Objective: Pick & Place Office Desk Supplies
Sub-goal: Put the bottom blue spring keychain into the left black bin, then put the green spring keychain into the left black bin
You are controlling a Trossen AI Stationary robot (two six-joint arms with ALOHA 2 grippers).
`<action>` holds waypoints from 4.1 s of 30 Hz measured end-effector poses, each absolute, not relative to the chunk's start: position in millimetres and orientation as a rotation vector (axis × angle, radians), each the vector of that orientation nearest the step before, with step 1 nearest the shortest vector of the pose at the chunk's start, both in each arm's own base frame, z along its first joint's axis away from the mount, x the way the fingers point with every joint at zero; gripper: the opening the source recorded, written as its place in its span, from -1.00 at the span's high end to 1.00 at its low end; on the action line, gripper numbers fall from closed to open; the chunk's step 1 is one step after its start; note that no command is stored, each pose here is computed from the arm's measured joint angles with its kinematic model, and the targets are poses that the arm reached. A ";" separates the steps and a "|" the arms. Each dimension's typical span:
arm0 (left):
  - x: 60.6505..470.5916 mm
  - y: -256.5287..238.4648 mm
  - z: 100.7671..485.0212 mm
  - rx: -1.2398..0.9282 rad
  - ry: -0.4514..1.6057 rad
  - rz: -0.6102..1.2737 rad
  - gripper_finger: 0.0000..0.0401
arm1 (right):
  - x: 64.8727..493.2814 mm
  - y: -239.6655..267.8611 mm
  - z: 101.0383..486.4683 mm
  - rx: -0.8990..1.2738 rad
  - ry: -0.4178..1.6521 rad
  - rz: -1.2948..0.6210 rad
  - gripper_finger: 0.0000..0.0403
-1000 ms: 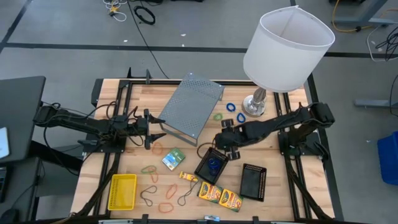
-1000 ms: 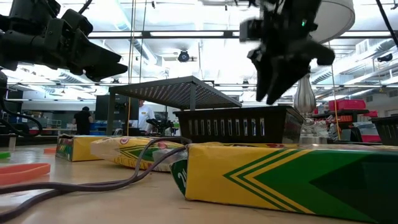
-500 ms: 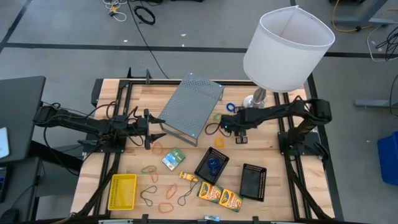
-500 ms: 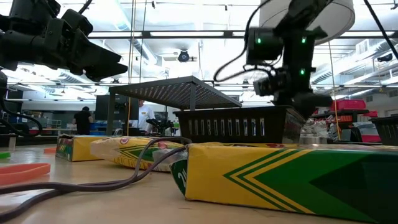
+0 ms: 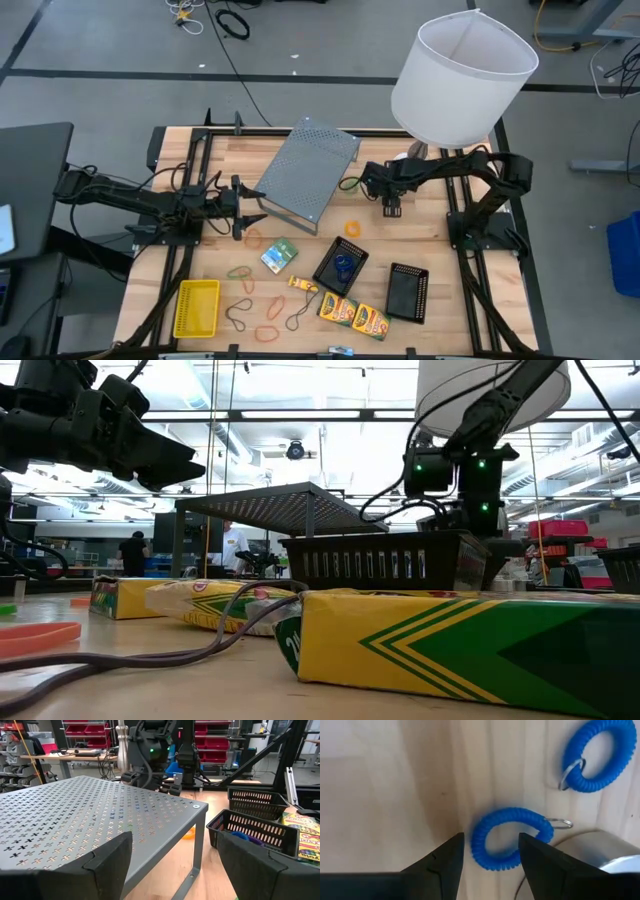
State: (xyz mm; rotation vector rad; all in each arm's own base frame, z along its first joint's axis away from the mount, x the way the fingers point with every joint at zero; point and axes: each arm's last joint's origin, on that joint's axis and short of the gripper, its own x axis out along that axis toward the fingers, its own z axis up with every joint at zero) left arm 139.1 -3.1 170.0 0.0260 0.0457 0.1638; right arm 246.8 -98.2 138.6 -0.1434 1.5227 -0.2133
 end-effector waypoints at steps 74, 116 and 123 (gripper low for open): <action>139.1 -3.0 169.3 0.027 0.053 0.165 -0.46 | 284.7 47.1 210.7 0.030 0.707 0.459 1.00; 139.1 -3.0 169.2 0.019 0.054 0.165 -0.46 | 303.5 57.2 177.3 -0.174 0.823 0.235 0.12; 139.1 -3.1 169.2 0.014 0.053 0.165 -0.46 | 309.6 35.7 186.2 -0.276 0.865 0.146 0.15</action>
